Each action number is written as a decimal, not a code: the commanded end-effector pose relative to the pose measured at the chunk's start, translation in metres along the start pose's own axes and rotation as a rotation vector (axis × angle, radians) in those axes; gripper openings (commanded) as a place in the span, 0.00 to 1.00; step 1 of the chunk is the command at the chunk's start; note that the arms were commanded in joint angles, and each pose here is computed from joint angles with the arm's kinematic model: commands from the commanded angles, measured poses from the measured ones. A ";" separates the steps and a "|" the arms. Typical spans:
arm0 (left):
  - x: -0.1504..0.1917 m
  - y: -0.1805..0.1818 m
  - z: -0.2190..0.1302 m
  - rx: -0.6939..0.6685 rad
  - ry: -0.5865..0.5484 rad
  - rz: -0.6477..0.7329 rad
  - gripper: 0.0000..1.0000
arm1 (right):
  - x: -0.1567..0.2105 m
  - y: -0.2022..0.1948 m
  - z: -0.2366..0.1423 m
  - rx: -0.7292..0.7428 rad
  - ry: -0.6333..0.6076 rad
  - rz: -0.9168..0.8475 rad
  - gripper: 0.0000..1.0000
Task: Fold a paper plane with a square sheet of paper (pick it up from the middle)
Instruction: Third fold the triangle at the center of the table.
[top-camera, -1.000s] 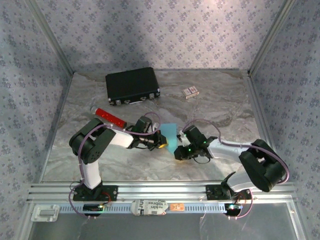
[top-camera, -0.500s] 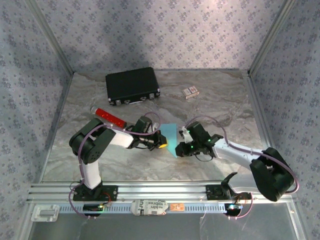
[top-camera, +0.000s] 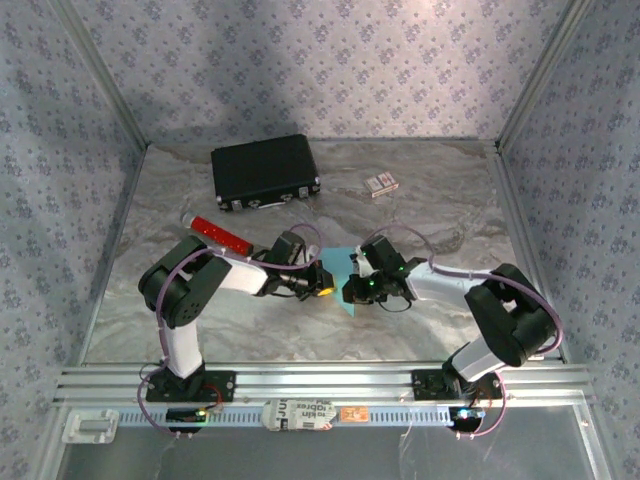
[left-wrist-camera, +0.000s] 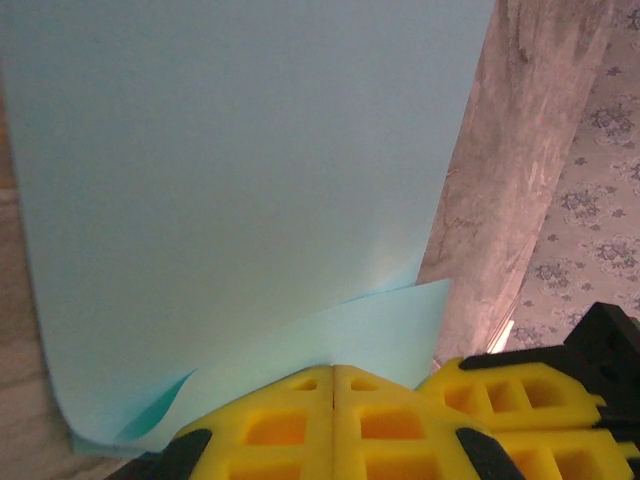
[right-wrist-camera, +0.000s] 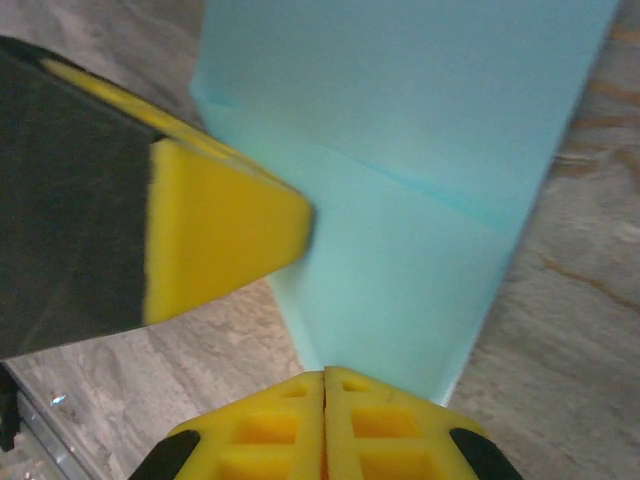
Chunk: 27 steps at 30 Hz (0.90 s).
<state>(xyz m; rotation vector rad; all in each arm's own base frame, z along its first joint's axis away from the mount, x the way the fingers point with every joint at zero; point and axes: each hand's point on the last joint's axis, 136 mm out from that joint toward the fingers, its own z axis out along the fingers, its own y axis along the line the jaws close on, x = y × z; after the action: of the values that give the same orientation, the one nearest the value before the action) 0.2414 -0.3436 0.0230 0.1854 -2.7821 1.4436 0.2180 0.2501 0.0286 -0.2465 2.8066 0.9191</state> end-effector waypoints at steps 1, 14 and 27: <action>0.000 0.037 0.002 -0.132 0.000 -0.054 0.00 | 0.020 -0.028 0.006 0.084 0.046 0.079 0.08; -0.014 -0.017 -0.021 -0.085 -0.037 0.106 0.06 | 0.027 -0.045 0.008 0.153 0.051 0.104 0.06; 0.011 -0.010 0.006 -0.075 0.056 0.101 0.02 | 0.029 -0.048 0.007 0.164 0.050 0.130 0.06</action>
<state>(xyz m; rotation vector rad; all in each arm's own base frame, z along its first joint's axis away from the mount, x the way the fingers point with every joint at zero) 0.2282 -0.3500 0.0334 0.0043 -2.8415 1.3393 0.2170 0.2413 0.0181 -0.1540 2.8333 0.8907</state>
